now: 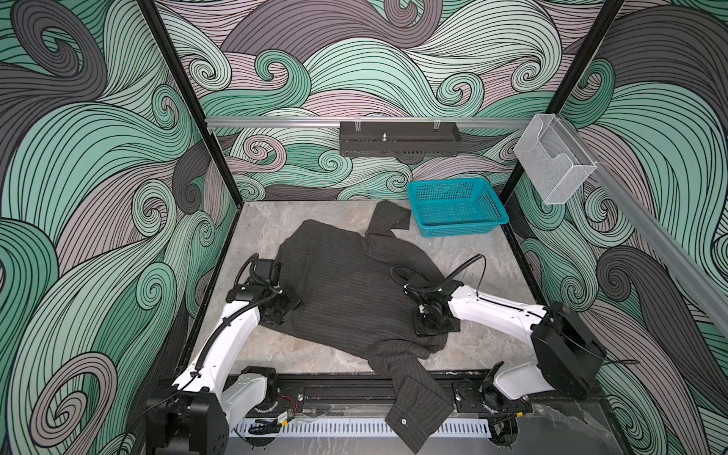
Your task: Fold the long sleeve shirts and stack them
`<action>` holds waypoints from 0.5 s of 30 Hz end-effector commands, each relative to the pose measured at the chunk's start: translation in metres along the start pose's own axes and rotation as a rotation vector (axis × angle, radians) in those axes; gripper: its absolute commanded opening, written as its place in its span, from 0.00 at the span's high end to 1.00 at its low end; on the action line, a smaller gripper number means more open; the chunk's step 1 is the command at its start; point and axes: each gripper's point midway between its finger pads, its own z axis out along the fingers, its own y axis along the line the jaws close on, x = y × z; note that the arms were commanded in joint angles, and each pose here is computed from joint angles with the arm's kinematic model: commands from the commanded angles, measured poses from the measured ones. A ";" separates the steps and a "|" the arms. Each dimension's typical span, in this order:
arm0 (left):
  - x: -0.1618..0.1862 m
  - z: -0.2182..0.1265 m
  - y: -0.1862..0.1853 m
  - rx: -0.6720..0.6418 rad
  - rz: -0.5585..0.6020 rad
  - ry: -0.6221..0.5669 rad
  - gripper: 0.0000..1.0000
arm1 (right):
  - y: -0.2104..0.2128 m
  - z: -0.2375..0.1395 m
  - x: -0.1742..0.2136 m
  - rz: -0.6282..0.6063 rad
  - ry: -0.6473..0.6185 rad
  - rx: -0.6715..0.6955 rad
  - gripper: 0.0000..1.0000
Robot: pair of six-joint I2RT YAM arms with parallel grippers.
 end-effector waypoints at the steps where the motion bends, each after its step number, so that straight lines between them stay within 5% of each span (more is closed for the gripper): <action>1: -0.047 -0.015 -0.036 -0.003 0.091 -0.102 0.49 | -0.010 -0.031 -0.044 0.025 -0.119 0.022 0.50; 8: -0.126 0.048 -0.087 -0.120 0.162 0.003 0.54 | -0.038 -0.023 -0.107 0.190 -0.148 0.009 0.51; 15: -0.170 0.135 -0.073 -0.319 0.140 0.091 0.59 | -0.065 0.014 -0.132 0.323 -0.125 -0.007 0.54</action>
